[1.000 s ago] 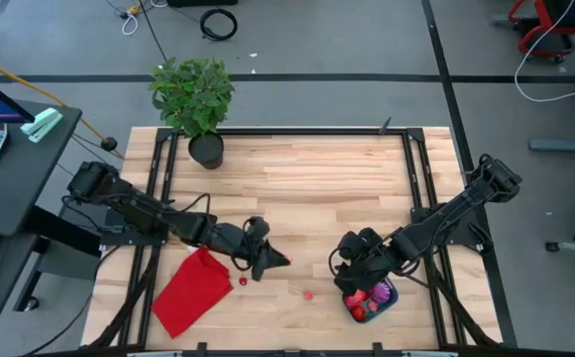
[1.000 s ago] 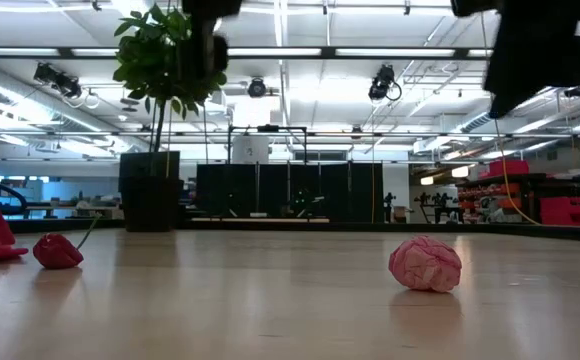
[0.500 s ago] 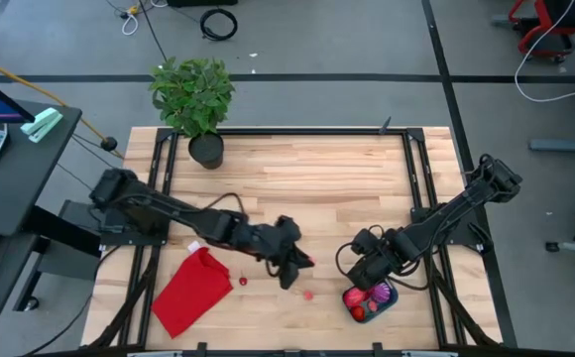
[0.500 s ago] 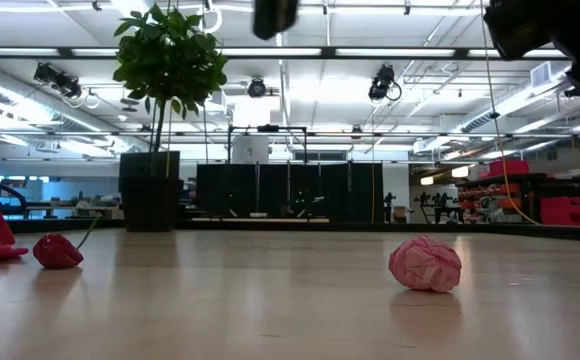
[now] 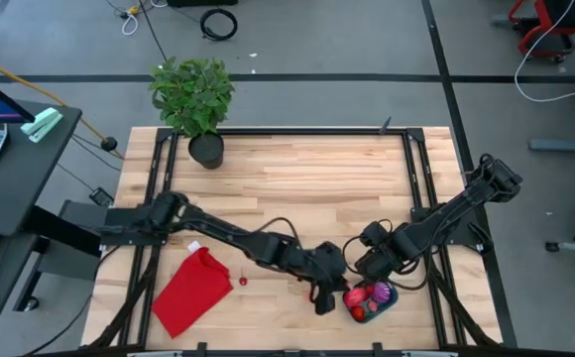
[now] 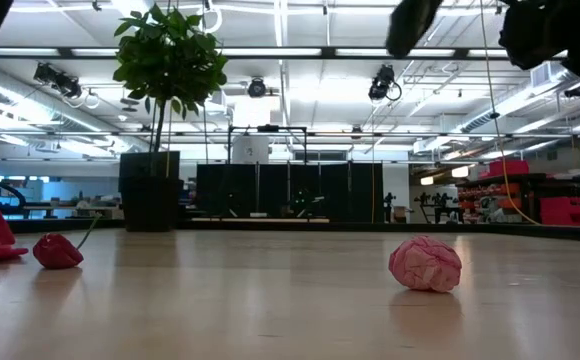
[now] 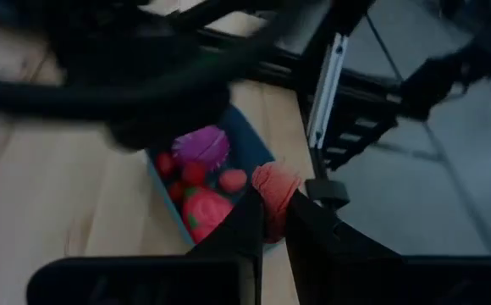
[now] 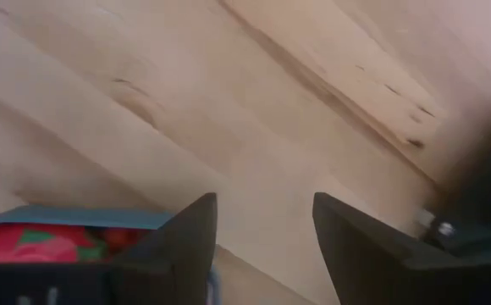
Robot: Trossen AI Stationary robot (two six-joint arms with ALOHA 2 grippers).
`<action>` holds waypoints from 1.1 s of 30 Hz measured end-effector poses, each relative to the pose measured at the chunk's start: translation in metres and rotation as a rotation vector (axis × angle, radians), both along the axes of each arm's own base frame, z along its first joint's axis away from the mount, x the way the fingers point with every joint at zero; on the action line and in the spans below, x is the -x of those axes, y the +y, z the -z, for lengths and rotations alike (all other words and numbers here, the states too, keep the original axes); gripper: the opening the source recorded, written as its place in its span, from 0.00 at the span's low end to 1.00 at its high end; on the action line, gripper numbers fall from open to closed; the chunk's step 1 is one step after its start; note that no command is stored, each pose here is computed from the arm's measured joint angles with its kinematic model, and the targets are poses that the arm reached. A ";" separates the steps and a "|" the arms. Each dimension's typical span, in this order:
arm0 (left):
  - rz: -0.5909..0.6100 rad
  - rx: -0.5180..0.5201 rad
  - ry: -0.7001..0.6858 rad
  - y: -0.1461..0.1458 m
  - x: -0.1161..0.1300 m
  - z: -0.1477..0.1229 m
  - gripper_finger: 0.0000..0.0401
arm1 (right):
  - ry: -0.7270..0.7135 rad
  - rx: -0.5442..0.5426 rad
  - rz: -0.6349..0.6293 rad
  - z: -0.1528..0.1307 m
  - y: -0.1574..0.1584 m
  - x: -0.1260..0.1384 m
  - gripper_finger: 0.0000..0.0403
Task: Pick and placing Produce into tupperware
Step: Put the top peach into the bin
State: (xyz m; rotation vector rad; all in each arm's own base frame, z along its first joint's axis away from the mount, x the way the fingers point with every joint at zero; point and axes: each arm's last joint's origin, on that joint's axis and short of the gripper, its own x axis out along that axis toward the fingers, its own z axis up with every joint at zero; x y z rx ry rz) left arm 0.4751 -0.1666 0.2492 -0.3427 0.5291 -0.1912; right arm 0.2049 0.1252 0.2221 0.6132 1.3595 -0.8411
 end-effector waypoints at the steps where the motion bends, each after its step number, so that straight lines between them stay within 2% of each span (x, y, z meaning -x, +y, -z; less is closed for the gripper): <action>1: 0.022 -0.038 -0.005 -0.003 -0.003 0.002 0.10 | 0.010 0.006 0.004 0.000 -0.001 0.001 0.51; 4: 0.061 -0.089 -0.030 -0.011 -0.012 0.007 0.11 | 0.036 0.022 0.006 0.000 -0.002 0.004 0.51; 10: 0.068 -0.125 0.066 -0.012 -0.021 0.034 0.10 | 0.086 0.044 0.010 -0.001 -0.005 0.008 0.51; 16: 0.071 -0.132 0.082 -0.014 -0.026 0.051 0.11 | 0.172 0.098 0.015 -0.004 -0.010 0.016 0.51; 23: 0.110 -0.118 0.086 -0.023 -0.028 0.070 0.11 | 0.169 0.097 0.014 -0.003 -0.010 0.016 0.51; 28: 0.129 -0.121 0.028 -0.029 -0.031 0.063 0.11 | 0.170 0.097 0.014 -0.003 -0.010 0.016 0.51; 33: 0.168 -0.180 -0.001 -0.031 -0.031 0.060 0.12 | 0.167 0.095 0.014 -0.003 -0.010 0.016 0.51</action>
